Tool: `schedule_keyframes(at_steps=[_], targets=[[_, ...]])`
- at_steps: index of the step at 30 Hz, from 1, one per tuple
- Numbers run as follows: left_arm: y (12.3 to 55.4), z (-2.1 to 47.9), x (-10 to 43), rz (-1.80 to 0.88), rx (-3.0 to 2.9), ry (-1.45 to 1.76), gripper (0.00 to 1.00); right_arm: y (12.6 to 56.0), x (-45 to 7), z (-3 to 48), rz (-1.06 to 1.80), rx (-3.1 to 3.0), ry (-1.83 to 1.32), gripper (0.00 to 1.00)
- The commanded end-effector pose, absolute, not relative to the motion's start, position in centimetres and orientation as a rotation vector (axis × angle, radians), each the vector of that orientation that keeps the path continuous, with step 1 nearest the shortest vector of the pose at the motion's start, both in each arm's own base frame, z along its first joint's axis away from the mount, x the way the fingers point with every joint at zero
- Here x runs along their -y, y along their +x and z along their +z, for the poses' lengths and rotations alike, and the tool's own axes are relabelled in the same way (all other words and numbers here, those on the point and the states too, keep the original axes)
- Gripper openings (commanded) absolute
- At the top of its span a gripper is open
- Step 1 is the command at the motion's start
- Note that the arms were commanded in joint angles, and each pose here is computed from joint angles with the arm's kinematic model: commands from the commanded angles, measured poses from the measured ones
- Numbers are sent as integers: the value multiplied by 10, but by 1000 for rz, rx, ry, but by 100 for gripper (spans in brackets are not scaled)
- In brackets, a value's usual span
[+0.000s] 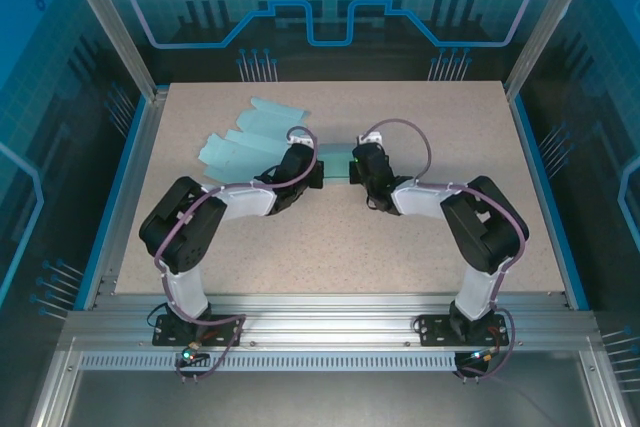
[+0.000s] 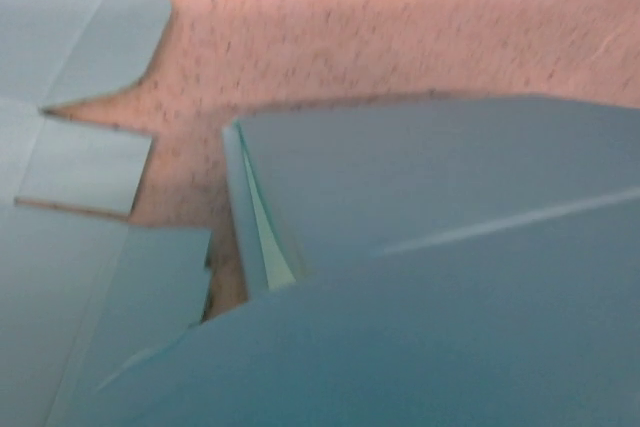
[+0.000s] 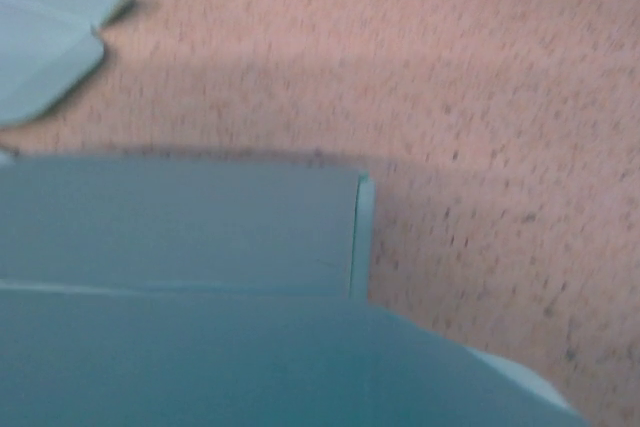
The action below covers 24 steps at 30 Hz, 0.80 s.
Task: Fold the paper box
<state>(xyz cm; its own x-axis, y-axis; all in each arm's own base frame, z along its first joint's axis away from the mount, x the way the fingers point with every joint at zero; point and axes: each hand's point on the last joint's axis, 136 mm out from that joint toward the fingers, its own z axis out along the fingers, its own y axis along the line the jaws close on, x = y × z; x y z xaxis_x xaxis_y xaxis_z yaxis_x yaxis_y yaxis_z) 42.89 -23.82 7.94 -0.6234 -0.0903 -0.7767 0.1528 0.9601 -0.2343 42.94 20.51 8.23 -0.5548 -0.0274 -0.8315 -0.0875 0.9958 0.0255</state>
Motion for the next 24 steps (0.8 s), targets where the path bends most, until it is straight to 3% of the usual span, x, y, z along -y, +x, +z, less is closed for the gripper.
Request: schedule_keyframes(at_steps=[1,7,9,12,22,24], targets=[[401,75,281,-554,-2249,145,0,399,-255,76,265,-2174,-253,0],[391,66,272,-548,-2266,111,0,389,-242,61,209,-2200,-252,0],[388,68,269,-555,-2259,99,14,387,-239,60,195,-2201,-249,0],[382,76,266,-572,-2241,96,44,386,-236,60,177,-2201,-246,0],[356,99,249,-590,-2238,68,96,385,-227,61,117,-2214,-243,0],[346,108,248,-608,-2235,73,99,385,-226,61,110,-2215,-245,0]])
